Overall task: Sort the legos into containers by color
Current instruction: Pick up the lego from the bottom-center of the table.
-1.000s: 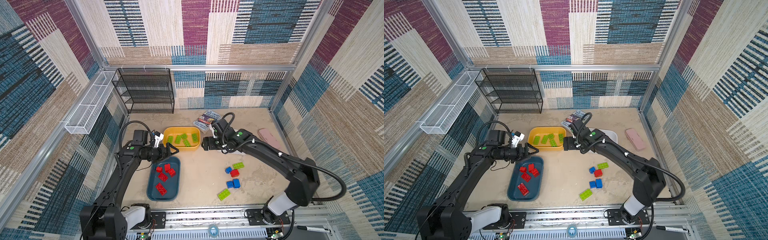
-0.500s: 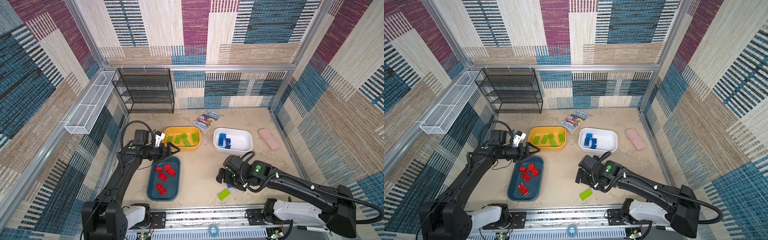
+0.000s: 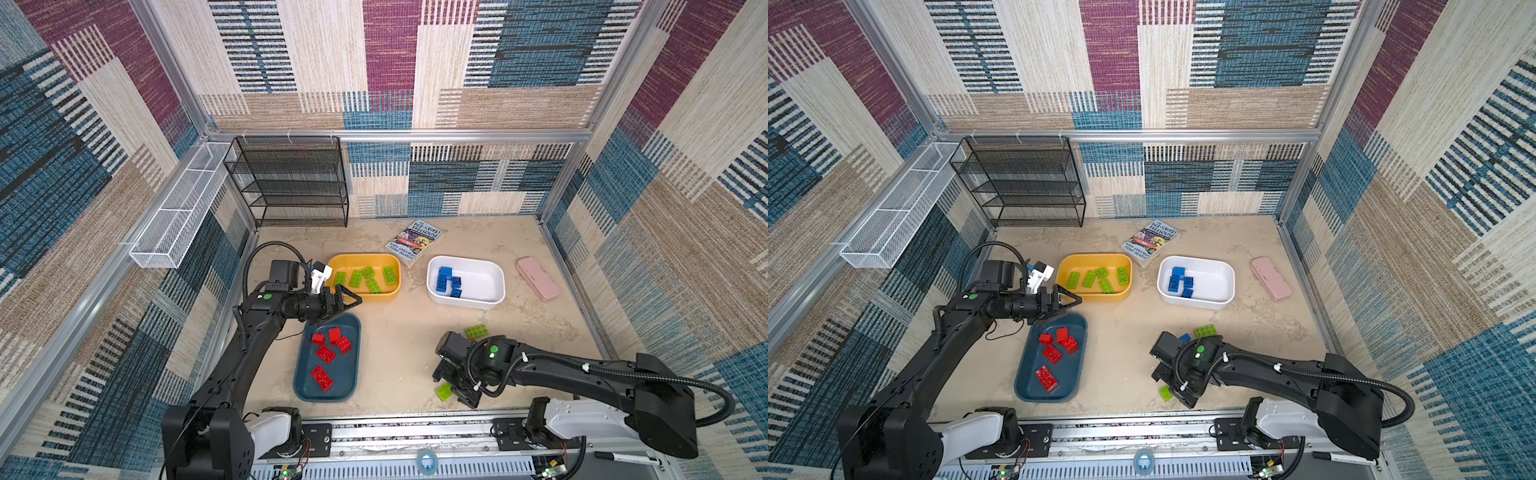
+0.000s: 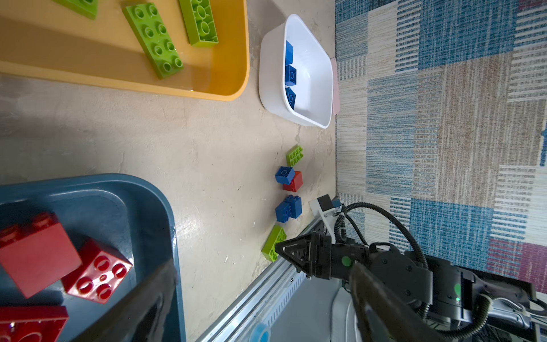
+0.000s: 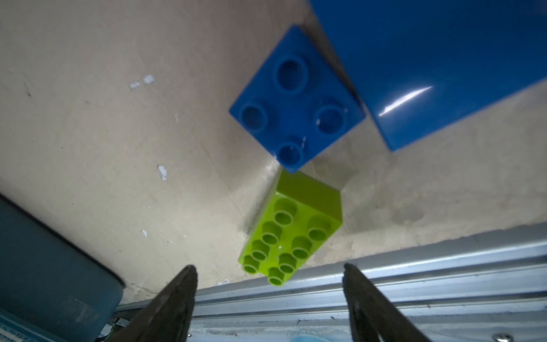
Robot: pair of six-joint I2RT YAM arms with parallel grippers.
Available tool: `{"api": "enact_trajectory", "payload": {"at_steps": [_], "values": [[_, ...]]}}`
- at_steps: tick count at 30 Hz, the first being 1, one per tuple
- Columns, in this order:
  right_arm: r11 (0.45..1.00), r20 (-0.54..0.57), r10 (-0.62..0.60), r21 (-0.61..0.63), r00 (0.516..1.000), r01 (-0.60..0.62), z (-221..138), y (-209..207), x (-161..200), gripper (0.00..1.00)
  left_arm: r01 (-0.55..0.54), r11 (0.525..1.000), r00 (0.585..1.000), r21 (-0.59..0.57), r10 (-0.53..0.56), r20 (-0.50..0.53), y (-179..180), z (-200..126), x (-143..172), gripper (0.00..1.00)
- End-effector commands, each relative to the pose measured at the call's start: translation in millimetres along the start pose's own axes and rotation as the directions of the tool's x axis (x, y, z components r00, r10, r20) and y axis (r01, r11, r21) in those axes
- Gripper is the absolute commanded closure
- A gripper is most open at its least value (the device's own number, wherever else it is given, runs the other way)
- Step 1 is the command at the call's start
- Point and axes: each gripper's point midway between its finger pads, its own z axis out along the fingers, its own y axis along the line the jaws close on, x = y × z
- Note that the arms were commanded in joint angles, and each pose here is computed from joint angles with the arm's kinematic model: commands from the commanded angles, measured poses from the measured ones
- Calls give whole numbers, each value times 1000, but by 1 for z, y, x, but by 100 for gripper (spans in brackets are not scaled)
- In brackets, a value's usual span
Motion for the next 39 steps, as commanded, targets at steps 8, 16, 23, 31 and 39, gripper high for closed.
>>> {"api": "enact_trajectory", "payload": {"at_steps": [8,16,23,31,39], "values": [[995,32,71,66,997,-73,12,-8,-5,43,-14,1000,1000,22,14,1,-3,1,-1,6],[989,55,39,137,998,-46,23,-13,-10,68,-18,1000,1000,25,18,-2,-3,2,1,6],[991,199,-110,103,974,91,-20,34,-28,77,-27,999,1000,20,27,14,-6,-3,0,6],[903,355,-396,-15,847,429,-68,157,-52,75,-56,996,998,-67,58,38,-2,-16,2,6],[711,422,-622,-50,660,701,-70,279,-82,71,-31,993,997,-115,40,70,8,-29,11,6]]}}
